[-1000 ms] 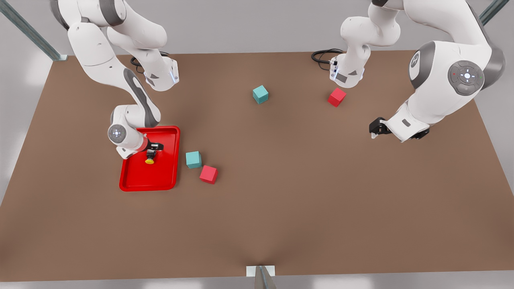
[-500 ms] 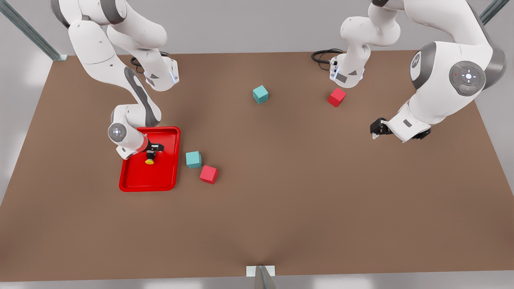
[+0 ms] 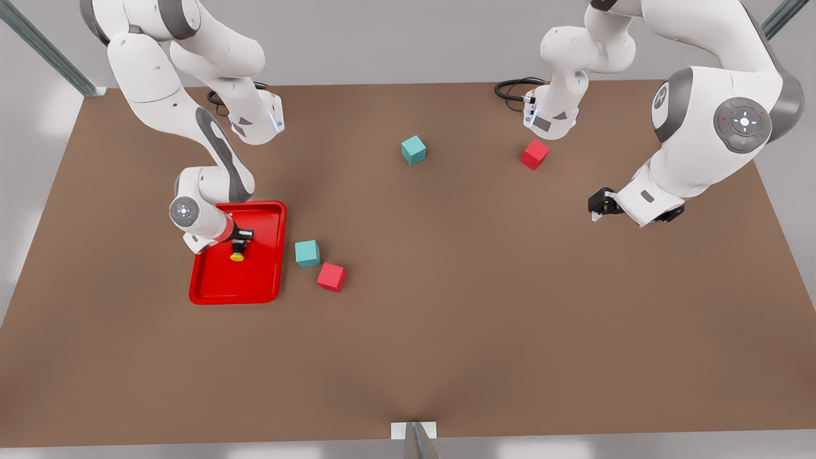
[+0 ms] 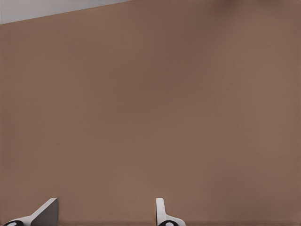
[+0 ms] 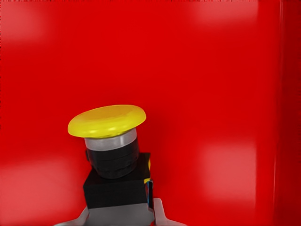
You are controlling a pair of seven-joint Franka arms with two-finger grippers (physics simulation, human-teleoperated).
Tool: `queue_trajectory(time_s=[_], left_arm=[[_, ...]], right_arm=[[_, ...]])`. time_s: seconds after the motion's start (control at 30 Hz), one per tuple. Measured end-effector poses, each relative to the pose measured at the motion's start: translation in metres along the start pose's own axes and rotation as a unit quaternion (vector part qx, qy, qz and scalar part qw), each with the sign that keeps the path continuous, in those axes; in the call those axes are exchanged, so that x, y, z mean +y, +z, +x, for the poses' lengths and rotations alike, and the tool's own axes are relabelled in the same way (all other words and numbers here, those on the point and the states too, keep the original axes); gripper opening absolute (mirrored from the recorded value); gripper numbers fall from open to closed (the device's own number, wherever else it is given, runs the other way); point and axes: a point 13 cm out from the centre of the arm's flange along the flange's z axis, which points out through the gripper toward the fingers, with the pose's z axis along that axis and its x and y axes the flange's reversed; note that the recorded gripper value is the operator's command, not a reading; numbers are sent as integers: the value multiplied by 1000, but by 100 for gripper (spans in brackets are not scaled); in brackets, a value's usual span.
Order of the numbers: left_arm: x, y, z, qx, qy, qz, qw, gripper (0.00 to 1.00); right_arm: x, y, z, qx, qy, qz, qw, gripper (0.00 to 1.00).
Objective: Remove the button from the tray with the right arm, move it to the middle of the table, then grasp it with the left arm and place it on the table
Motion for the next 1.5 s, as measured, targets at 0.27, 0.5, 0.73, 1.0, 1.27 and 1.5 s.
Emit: queue_trajectory(time_s=[0.27, 0.5, 0.73, 1.0, 1.27, 1.5], left_arm=[[1, 0, 0, 1, 2, 0, 1000, 100], [1, 1, 0, 1, 5, 0, 1000, 100], [1, 2, 0, 2, 7, 0, 1000, 100], [1, 2, 0, 3, 9, 0, 1000, 100], [1, 12, -5, 8, 10, -1, 1000, 100], [0, 15, -8, 7, 11, -1, 1000, 100]], right_arm=[[51, -119, -76, -81, -48, -8, 996, 40], [202, -217, -75, -94, -145, -22, 985, 40], [452, -209, 9, -58, -210, -70, 974, 40], [631, -141, 19, -30, -99, -118, 988, 41], [634, -38, 10, -14, 60, -94, 994, 45], [636, -17, 9, -7, 148, -96, 984, 100]])
